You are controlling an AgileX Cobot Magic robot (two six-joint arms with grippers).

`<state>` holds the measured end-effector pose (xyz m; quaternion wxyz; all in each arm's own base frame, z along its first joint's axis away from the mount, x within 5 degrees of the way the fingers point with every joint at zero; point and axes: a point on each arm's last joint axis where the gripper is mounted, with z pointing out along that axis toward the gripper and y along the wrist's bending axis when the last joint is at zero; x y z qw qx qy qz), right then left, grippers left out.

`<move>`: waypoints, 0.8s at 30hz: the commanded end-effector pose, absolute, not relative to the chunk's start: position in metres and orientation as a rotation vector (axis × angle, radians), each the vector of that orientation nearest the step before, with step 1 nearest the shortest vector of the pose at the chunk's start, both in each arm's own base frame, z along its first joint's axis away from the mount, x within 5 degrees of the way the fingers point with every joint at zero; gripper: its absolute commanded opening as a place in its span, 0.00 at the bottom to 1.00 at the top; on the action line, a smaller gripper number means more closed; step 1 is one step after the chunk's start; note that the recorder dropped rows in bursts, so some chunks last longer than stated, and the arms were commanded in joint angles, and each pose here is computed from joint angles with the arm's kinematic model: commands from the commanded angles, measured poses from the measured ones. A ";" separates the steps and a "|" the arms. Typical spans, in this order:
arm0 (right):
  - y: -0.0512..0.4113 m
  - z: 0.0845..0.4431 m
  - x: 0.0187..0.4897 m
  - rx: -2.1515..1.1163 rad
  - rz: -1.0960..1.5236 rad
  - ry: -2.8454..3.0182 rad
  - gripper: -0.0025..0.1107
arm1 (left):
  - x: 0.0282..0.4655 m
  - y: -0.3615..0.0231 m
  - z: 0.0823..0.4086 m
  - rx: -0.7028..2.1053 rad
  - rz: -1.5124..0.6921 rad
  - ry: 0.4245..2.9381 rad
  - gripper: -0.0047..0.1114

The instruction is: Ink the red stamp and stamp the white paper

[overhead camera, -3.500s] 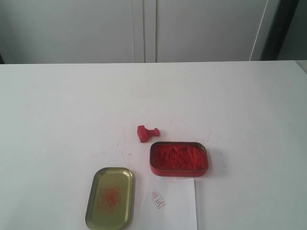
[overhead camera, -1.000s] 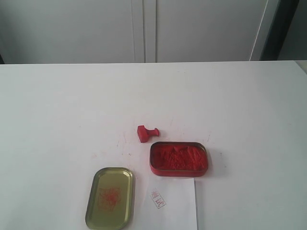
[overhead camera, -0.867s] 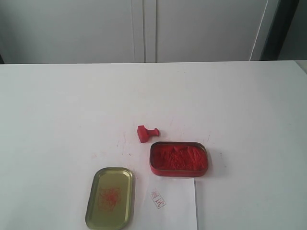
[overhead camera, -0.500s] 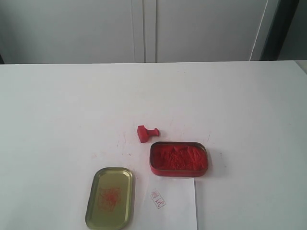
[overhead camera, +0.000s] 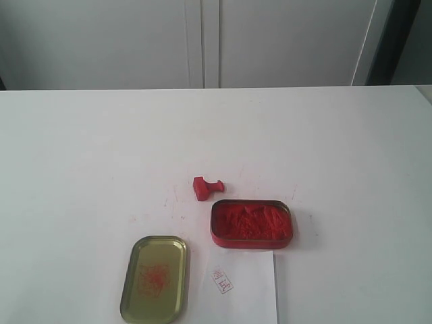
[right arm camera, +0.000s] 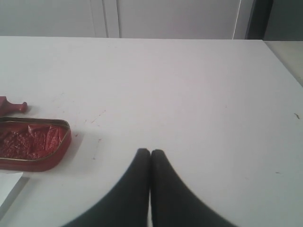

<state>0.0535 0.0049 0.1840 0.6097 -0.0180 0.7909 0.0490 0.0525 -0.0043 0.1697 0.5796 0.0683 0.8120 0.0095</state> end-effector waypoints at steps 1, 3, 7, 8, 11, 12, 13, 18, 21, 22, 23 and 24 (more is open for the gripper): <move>0.005 0.185 0.054 -0.093 0.071 1.796 0.02 | 0.052 -0.004 0.169 0.158 0.025 1.896 0.04; 0.005 0.185 0.054 -0.130 0.041 1.793 0.02 | 0.052 -0.004 0.169 0.158 0.025 1.896 0.04; 0.005 0.183 0.054 -0.136 0.035 1.813 0.02 | 0.052 -0.004 0.169 0.158 0.025 1.896 0.04; 0.005 0.183 0.054 -0.136 0.035 1.813 0.02 | 0.052 -0.004 0.169 0.158 0.025 1.896 0.04; 0.005 0.183 0.054 -0.136 0.035 1.813 0.02 | 0.052 -0.004 0.169 0.158 0.025 1.896 0.04; 0.005 0.183 0.054 -0.136 0.035 1.813 0.02 | 0.052 -0.004 0.169 0.158 0.025 1.896 0.04; 0.005 0.183 0.054 -0.136 0.035 1.813 0.02 | 0.052 -0.004 0.169 0.158 0.025 1.896 0.04; 0.005 0.183 0.054 -0.136 0.035 1.813 0.02 | 0.052 -0.004 0.169 0.158 0.025 1.896 0.04; 0.005 0.183 0.054 -0.136 0.035 1.813 0.02 | 0.052 -0.004 0.169 0.158 0.025 1.896 0.04; 0.005 0.183 0.054 -0.136 0.035 1.813 0.02 | 0.052 -0.004 0.169 0.158 0.025 1.896 0.04; 0.005 0.183 0.054 -0.136 0.035 1.813 0.02 | 0.052 -0.004 0.169 0.158 0.025 1.896 0.04; 0.005 0.183 0.054 -0.136 0.035 1.813 0.02 | 0.052 -0.004 0.169 0.158 0.025 1.896 0.04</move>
